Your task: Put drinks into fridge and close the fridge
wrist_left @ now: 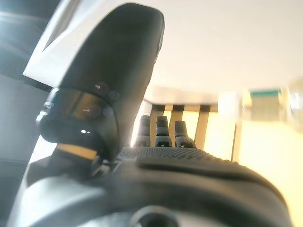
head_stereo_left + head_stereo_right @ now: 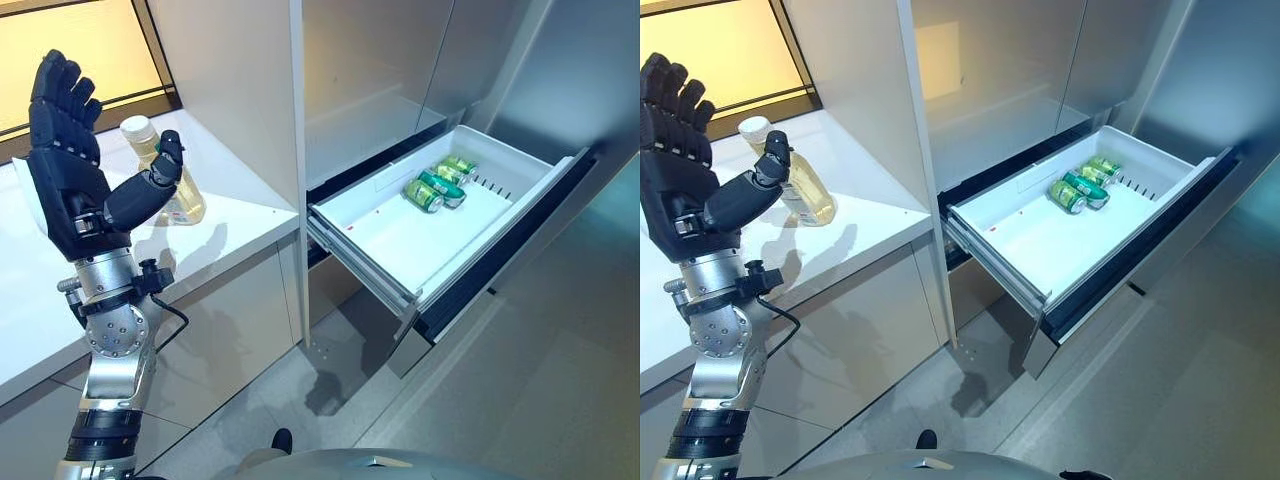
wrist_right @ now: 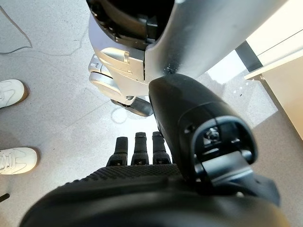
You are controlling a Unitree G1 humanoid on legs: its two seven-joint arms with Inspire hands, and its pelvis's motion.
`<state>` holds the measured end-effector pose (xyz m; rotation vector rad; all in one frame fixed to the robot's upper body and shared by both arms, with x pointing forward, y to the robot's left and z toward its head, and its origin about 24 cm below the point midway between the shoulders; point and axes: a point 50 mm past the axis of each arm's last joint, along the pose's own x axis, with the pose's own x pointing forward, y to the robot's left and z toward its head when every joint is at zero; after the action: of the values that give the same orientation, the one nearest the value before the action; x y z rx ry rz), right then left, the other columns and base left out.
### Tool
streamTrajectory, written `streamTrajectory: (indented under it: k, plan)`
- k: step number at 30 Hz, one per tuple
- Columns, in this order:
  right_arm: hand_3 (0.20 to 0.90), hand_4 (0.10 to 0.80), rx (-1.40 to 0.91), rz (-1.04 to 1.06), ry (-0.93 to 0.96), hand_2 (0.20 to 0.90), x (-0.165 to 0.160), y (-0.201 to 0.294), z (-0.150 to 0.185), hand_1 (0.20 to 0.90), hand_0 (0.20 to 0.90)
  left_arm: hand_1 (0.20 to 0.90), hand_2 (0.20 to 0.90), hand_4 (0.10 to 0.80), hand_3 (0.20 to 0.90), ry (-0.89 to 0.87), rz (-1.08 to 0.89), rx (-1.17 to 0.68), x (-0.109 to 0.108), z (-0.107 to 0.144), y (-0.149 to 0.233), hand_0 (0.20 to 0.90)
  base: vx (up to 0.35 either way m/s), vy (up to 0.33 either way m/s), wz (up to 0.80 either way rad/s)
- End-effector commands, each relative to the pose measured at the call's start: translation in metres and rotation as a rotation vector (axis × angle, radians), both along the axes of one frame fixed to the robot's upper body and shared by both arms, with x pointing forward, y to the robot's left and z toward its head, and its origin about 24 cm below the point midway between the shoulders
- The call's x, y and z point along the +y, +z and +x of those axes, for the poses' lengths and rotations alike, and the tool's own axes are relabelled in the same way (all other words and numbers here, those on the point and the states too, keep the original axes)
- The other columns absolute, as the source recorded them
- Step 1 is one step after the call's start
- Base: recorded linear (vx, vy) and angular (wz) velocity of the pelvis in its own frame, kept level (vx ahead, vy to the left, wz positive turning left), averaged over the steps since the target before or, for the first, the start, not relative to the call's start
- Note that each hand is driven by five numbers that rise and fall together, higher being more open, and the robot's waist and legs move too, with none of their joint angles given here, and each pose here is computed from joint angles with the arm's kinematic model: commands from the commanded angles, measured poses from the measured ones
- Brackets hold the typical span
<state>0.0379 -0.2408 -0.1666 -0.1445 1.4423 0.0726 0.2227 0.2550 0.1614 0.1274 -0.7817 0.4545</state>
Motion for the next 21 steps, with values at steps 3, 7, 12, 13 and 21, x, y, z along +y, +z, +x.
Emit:
streamTrajectory:
  k: [3, 7, 12, 13, 21]
  plan:
    - [0.900, 0.800, -0.040, 0.090, -0.002, 0.900, 0.022, -0.002, 0.018, 0.900, 0.900, 0.900, 0.900, 0.800, 0.900, 0.146, 0.041, -0.057, 0.020, 0.001, 0.019, 0.900, 0.011, 0.002, 0.00]
    - [0.900, 0.800, -0.035, 0.088, -0.002, 0.900, 0.021, -0.002, 0.020, 0.900, 0.900, 0.900, 0.900, 0.800, 0.900, 0.163, -0.014, 0.027, 0.026, 0.006, 0.008, 0.900, 0.008, 0.002, 0.00]
    - [0.900, 0.800, -0.031, 0.087, 0.001, 0.900, 0.019, -0.001, 0.021, 0.900, 0.900, 0.900, 0.900, 0.800, 0.900, 0.192, -0.073, 0.119, 0.033, 0.010, -0.006, 0.900, 0.000, 0.000, 0.00]
    - [0.900, 0.800, -0.030, 0.087, 0.002, 0.900, 0.019, -0.001, 0.021, 0.900, 0.900, 0.900, 0.900, 0.800, 0.900, 0.190, -0.083, 0.141, 0.034, 0.011, -0.009, 0.900, 0.000, 0.000, 0.00]
    - [0.900, 0.800, -0.026, 0.083, 0.004, 0.900, 0.017, -0.001, 0.023, 0.900, 0.900, 0.900, 0.900, 0.800, 0.900, 0.209, -0.113, 0.226, 0.037, 0.016, -0.022, 0.900, 0.000, 0.000, 0.00]
